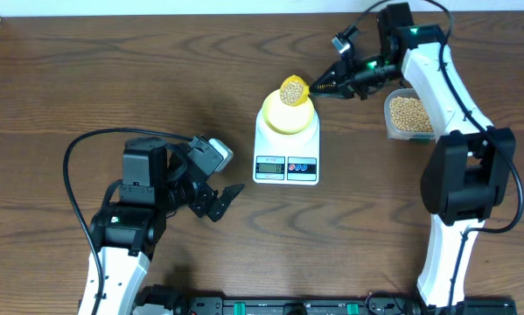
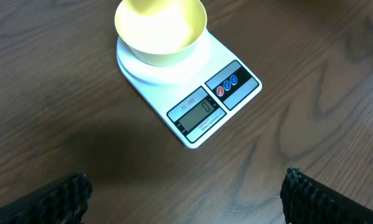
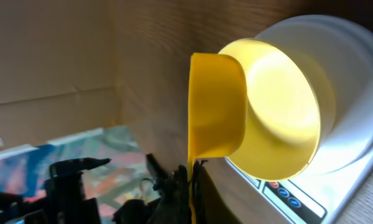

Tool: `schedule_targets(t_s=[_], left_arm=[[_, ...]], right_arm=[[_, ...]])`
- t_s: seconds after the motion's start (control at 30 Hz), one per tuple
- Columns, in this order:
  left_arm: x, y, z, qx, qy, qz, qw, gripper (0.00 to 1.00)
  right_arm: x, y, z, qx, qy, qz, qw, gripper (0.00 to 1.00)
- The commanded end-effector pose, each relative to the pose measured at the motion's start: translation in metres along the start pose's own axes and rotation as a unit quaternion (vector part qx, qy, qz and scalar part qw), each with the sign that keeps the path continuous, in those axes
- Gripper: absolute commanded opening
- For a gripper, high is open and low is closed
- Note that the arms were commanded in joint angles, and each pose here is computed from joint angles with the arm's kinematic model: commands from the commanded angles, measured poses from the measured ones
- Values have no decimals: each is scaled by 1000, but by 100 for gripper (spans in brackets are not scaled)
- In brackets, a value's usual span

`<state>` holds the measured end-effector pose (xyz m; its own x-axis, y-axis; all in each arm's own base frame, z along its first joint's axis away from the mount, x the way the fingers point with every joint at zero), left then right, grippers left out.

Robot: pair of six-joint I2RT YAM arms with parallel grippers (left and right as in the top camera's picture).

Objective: Scoop item into bowl and weigh 50g on scale
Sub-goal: 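Tilt the scoop over the yellow bowl to pour soybeans in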

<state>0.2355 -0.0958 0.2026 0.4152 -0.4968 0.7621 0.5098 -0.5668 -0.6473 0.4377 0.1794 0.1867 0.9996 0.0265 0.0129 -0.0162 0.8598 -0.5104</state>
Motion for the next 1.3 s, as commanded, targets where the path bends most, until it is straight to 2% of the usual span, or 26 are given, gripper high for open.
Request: schedule_targets(t_s=[0.0,0.33,0.47,0.9,1.27], left_arm=[[4,-2,1,-1,4,-7,1000,99],[4,-2,1,-1,4,-7,1000,99],[4,-2,1,-1,4,-7,1000,99],[4,-2,1,-1,4,-7,1000,99],[4,-2,1,-1,4,-7,1000,99]], right_arm=[[8,-1,15,-23,-29,-15,999,1],[-1,-2,19,-61,-41,-3,997,1],[-6,2,25,-87,-76,4,993,1],[-20,12,28,-236,-122,19,964,1],[-24,25,40,-301,-165,14,939,1]])
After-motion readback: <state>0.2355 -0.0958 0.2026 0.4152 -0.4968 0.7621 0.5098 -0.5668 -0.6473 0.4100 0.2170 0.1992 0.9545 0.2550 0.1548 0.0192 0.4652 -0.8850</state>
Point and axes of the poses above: each gripper's point midway between its finger pads, its own y axis out along the fingers, its own z axis along the line the jaws close on, x = y × z, the point moved 4 cm from there along -y, back along the fingers, and after that the axes turned 4 degrees about y, right-handed, at the moved point
